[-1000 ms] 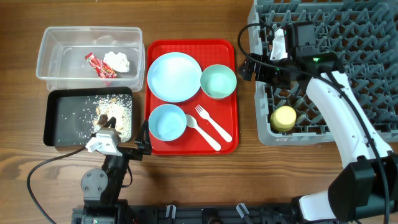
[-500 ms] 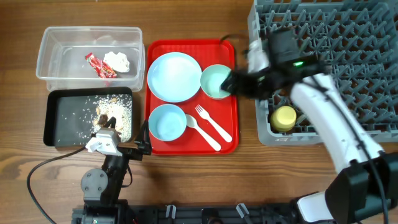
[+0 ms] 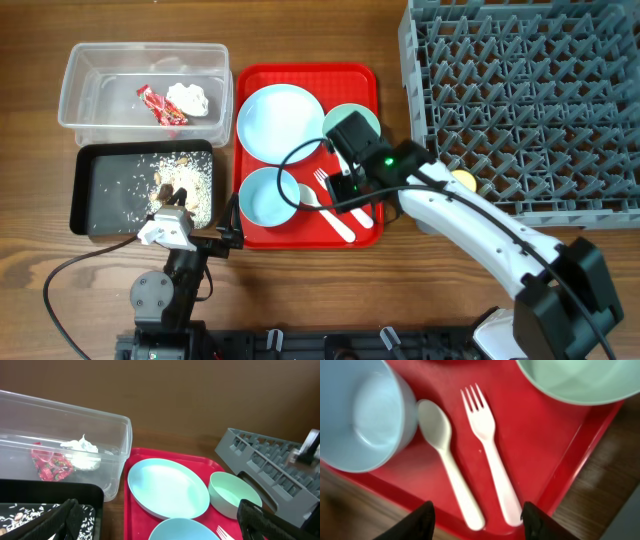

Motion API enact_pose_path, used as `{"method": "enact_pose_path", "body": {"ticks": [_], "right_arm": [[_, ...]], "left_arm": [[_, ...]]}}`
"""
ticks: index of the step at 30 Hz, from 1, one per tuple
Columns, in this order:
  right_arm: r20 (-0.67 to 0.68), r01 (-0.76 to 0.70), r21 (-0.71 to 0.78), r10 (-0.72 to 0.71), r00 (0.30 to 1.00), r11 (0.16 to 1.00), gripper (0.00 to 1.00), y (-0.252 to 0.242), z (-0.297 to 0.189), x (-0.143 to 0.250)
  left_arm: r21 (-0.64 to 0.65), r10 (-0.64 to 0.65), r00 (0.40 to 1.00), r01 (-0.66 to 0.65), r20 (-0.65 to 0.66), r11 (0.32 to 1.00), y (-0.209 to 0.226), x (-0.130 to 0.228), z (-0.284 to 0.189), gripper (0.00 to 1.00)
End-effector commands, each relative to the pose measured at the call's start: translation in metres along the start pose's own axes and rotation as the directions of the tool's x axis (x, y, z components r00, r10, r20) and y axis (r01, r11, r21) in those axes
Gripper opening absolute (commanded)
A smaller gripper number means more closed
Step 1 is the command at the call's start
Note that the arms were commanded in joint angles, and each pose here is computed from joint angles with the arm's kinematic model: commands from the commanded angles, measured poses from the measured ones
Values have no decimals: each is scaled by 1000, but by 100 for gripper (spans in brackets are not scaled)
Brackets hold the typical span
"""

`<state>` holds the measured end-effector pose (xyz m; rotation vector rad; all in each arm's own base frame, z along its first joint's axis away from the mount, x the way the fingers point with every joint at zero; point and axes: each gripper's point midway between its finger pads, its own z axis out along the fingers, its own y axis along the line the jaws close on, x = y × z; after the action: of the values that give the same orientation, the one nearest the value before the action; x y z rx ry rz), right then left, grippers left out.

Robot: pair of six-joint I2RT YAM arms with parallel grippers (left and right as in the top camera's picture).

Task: Sort waste into correct bins and load items into the dishwasher rack
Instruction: 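Reach the right gripper to the white fork and grasp it, then carry the white fork into the dishwasher rack and release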

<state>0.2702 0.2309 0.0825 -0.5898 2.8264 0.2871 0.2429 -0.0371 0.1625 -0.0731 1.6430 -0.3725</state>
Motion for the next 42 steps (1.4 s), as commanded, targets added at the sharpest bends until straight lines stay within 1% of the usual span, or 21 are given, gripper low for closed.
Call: {"method": "enact_pose_path", "body": {"ticks": [1,2,5,8,14,17,19,20,22,25,27,30,34,38,42], "right_arm": [[-9,39,26,-39,999,999,57,-8,20,9],[-2,44,27,-44,999,999,56,-8,22,9],[4,120,21,-120,993,993,54,-9,36,11],[-29,115,59,-113,993,992,55,-18,50,17],[-91,114,58,-109,990,992,54,-20,74,28],[-110,113,59,-106,988,992,50,-21,81,31],[-117,111,64,-103,988,992,42,-23,83,33],[-117,106,70,-97,988,992,35,-24,82,33],[-109,65,107,-53,993,992,29,-29,82,32],[-95,30,142,-16,995,989,17,-35,81,30],[-79,-3,166,17,997,986,12,-38,79,27],[-40,-22,164,29,999,986,9,-37,69,20],[39,-32,124,27,999,992,9,-28,35,7],[124,-15,33,11,992,999,9,-12,-17,2],[222,-16,21,11,975,1000,9,-12,-66,4]], "left_arm": [[2,21,1000,-21,5,1000,1,1,0,100],[2,21,1000,-21,5,1000,1,1,0,100],[2,20,1000,-21,4,1000,1,1,0,100],[2,20,1000,-21,4,1000,1,1,0,100],[2,20,1000,-21,4,1000,1,1,0,100],[2,21,1000,-21,5,1000,1,1,0,100],[2,21,1000,-21,5,1000,1,1,0,100],[2,20,1000,-21,4,1000,1,1,0,100],[2,21,1000,-21,5,1000,1,1,0,100],[2,21,1000,-21,5,1000,1,1,0,100],[2,21,1000,-21,5,1000,1,1,0,100],[2,21,1000,-21,5,1000,1,1,0,100],[2,21,1000,-21,5,1000,1,1,0,100],[2,20,1000,-21,4,1000,1,1,0,100],[2,21,1000,-21,5,1000,1,1,0,100]]}}
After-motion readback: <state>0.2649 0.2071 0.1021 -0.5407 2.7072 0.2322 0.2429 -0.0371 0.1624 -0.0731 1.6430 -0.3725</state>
